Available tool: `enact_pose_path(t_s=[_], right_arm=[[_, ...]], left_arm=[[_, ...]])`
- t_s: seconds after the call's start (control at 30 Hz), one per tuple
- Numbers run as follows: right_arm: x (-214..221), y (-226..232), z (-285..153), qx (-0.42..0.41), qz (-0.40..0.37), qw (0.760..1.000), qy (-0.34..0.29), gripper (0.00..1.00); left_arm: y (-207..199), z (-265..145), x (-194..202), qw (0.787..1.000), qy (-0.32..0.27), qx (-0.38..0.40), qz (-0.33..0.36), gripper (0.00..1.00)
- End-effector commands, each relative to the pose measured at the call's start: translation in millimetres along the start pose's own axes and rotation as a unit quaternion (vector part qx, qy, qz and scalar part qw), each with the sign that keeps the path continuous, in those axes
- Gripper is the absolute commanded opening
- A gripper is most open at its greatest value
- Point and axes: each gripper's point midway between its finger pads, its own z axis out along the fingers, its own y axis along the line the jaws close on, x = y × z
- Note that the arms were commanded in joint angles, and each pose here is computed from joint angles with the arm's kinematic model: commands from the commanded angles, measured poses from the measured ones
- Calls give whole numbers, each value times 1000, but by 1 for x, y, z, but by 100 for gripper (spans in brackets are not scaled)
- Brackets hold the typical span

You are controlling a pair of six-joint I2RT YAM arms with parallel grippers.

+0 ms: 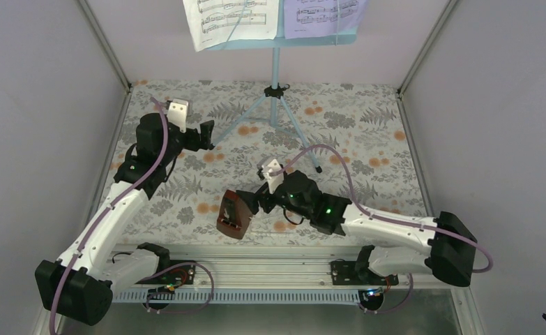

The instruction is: Pack up the instrument practice props

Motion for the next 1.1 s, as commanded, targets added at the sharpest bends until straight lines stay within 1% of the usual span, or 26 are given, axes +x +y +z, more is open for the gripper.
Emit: enact_pose_path(t_s=[0.0, 0.13, 0.23, 0.33, 0.5, 0.63, 0.83, 1.07], right_arm=[[0, -2, -16, -10, 35, 999, -3, 100], [2, 16, -27, -71, 47, 996, -23, 100], [8, 25, -29, -96, 46, 993, -42, 100], [13, 41, -24, -114, 18, 992, -47, 100], [21, 53, -9, -112, -30, 991, -61, 100], [28, 55, 6, -99, -52, 992, -64, 100], [38, 46, 22, -67, -63, 994, -54, 100], [41, 40, 27, -50, -49, 996, -54, 100]], left_arm=[[5, -1, 0, 1000, -2, -14, 11, 98], [8, -5, -3, 1000, -7, -23, 16, 98], [9, -7, -5, 999, -12, -27, 16, 98], [8, -7, -5, 1000, -10, -24, 15, 98], [6, -6, -4, 1000, -6, -19, 14, 98], [5, -6, -4, 1000, -6, -15, 14, 98], [4, -5, -3, 1000, -3, -12, 13, 98], [3, -3, -2, 1000, 0, -9, 11, 98]])
